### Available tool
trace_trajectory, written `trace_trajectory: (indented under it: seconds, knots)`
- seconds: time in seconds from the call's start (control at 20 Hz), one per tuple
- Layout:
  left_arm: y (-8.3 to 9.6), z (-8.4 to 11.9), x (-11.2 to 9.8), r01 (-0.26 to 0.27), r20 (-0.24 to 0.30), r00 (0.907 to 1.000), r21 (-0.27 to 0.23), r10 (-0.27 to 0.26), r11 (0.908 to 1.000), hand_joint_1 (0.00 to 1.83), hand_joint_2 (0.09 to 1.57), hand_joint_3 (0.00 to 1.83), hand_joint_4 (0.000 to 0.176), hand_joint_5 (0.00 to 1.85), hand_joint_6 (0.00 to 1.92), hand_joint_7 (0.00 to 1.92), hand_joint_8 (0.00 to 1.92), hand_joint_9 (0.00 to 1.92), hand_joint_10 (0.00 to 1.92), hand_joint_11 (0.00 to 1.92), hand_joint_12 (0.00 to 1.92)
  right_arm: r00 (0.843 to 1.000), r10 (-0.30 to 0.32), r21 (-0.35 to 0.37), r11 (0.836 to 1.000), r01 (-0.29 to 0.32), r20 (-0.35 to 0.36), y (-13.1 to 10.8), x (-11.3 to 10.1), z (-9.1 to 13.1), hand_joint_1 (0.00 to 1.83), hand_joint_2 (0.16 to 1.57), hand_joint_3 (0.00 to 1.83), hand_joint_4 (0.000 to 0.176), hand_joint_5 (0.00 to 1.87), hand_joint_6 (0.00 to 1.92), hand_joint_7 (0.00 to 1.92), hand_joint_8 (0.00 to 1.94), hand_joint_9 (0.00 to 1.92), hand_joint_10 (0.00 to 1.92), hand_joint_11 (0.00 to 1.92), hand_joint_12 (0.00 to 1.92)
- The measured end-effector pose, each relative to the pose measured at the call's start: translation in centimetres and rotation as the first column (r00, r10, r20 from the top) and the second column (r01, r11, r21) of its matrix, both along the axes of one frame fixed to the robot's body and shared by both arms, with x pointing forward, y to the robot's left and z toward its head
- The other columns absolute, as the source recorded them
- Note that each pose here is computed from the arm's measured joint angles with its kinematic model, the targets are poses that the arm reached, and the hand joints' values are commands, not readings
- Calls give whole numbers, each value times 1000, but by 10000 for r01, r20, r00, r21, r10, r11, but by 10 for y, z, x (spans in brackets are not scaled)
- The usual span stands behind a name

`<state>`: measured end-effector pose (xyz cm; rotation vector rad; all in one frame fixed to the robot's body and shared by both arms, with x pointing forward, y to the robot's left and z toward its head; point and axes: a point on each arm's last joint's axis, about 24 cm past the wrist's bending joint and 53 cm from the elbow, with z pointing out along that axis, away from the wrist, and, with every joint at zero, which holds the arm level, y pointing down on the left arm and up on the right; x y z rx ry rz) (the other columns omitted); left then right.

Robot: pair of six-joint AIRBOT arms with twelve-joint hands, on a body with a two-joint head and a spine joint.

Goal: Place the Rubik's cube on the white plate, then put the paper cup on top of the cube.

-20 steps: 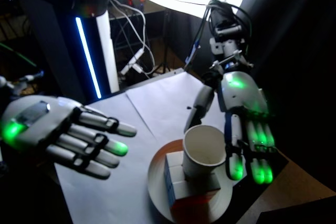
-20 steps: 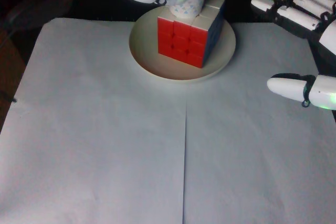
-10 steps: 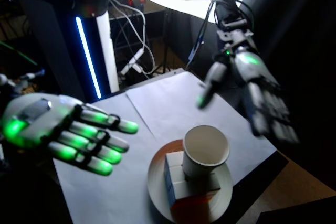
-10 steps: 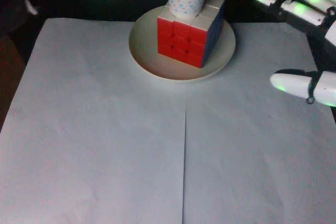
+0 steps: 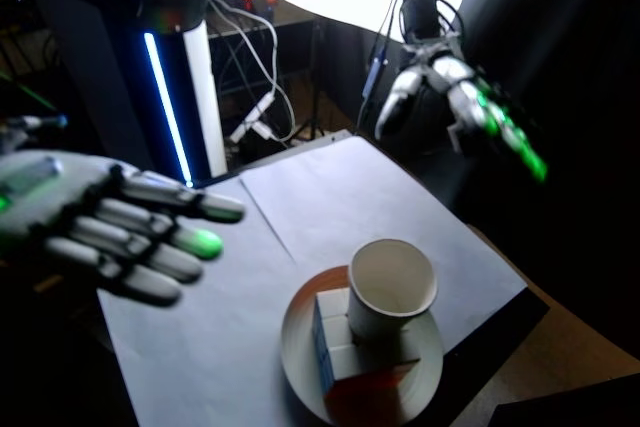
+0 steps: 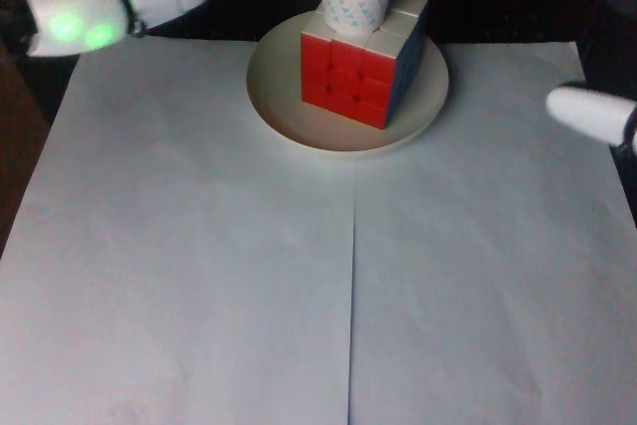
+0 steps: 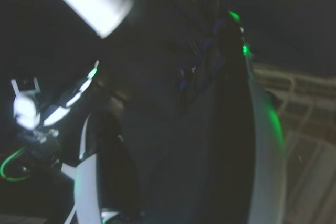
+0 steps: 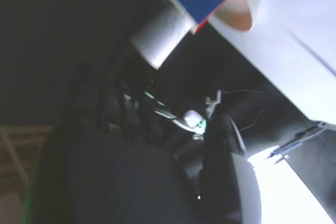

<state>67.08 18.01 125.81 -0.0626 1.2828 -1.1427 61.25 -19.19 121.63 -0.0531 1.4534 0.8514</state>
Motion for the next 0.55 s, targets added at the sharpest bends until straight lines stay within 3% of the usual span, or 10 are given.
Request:
trace_trajectory:
  seconds: [0.05,0.2,0.3,0.35,0.45,0.5,0.55]
  knots:
    - [4,2,-5,-31,129,9999,-82,32,10000,551,1159,0,176,0,0,0,0,0,0,0,0,9999,-86,107,9999,84,145,-3,0,6,295,1191,0,140,0,0,0,0,0,0,0,0]
    - [19,7,-22,-307,533,9981,-312,323,9990,552,1159,0,173,0,0,0,0,0,0,0,0,9983,-61,327,9995,43,575,-4,-5,19,181,1215,6,110,0,0,0,0,0,0,0,0]
    - [23,6,-34,-351,666,9971,-303,371,9989,519,1150,0,176,0,0,0,0,0,0,1,0,9964,-3,405,9992,-31,848,-4,-9,28,176,1228,10,139,0,0,0,0,0,0,0,0]
    - [26,8,-37,-369,767,9963,-393,399,9985,500,1175,7,175,0,0,0,0,0,0,5,3,9953,-10,445,9990,-34,972,-5,-10,32,182,1205,0,138,0,0,0,0,0,0,0,0]
    - [34,14,-44,-557,999,9931,-522,607,9971,554,1212,11,175,0,0,0,0,0,0,0,0,9914,-88,678,9977,-1,1308,-8,-13,43,193,1263,22,80,0,0,0,0,0,0,0,0]
    - [36,15,-47,-608,1112,9916,-462,656,9971,548,1225,14,174,0,0,0,0,0,0,0,0,9901,-106,737,9973,3,1396,-9,-14,46,213,1286,29,64,0,0,0,0,0,0,0,0]
    - [39,15,-53,-630,1191,9906,-443,679,9970,547,1228,14,173,0,0,0,0,0,0,0,0,9875,-125,833,9965,-7,1569,-10,-17,51,217,1291,30,61,0,0,0,0,0,0,0,0]
